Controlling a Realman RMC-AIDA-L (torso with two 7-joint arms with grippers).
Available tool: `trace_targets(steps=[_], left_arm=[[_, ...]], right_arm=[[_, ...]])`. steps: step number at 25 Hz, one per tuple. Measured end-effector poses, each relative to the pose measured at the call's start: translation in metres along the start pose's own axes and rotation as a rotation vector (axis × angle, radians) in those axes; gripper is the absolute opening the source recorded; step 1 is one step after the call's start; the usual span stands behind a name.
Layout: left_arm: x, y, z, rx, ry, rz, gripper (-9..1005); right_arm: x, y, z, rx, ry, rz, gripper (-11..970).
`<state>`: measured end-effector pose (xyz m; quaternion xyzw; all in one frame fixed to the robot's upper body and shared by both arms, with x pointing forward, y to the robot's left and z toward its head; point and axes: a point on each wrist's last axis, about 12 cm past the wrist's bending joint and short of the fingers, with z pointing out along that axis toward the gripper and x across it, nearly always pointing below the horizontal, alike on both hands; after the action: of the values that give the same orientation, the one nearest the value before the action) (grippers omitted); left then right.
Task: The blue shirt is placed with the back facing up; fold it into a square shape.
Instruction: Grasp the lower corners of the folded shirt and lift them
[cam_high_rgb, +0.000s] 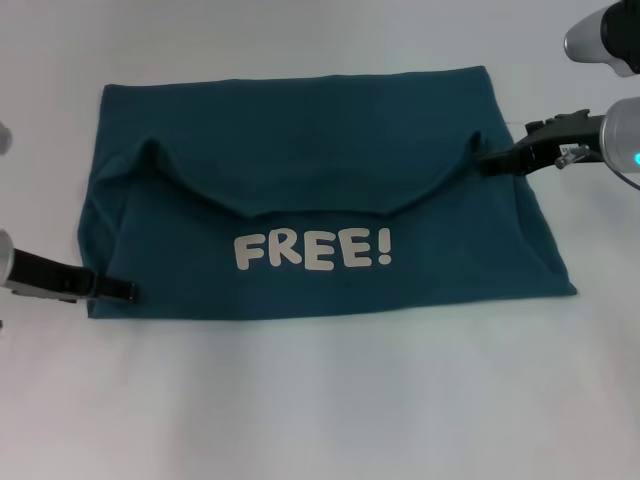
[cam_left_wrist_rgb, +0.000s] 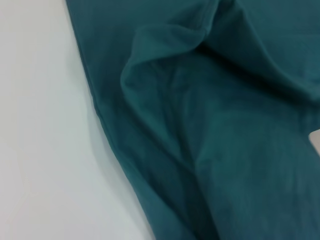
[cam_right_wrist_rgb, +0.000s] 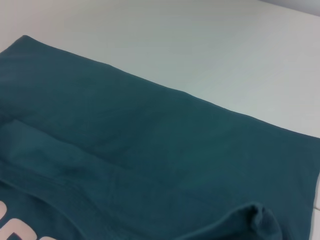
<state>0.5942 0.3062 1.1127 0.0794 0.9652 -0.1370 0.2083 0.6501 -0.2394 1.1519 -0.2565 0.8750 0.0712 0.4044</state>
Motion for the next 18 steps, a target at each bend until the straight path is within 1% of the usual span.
trace_targets(steps=[8, 13, 18], left_arm=[[0.001, -0.001, 0.011, -0.036, 0.018, 0.020, 921], [0.000, -0.002, 0.016, -0.037, 0.018, 0.019, 919], [0.000, -0.007, 0.019, -0.035, 0.015, 0.030, 918]], right_arm=[[0.002, 0.002, 0.001, -0.004, 0.011, -0.001, 919], [0.003, 0.003, 0.002, -0.006, 0.016, -0.001, 919], [0.005, 0.004, 0.002, -0.009, 0.020, -0.001, 920]])
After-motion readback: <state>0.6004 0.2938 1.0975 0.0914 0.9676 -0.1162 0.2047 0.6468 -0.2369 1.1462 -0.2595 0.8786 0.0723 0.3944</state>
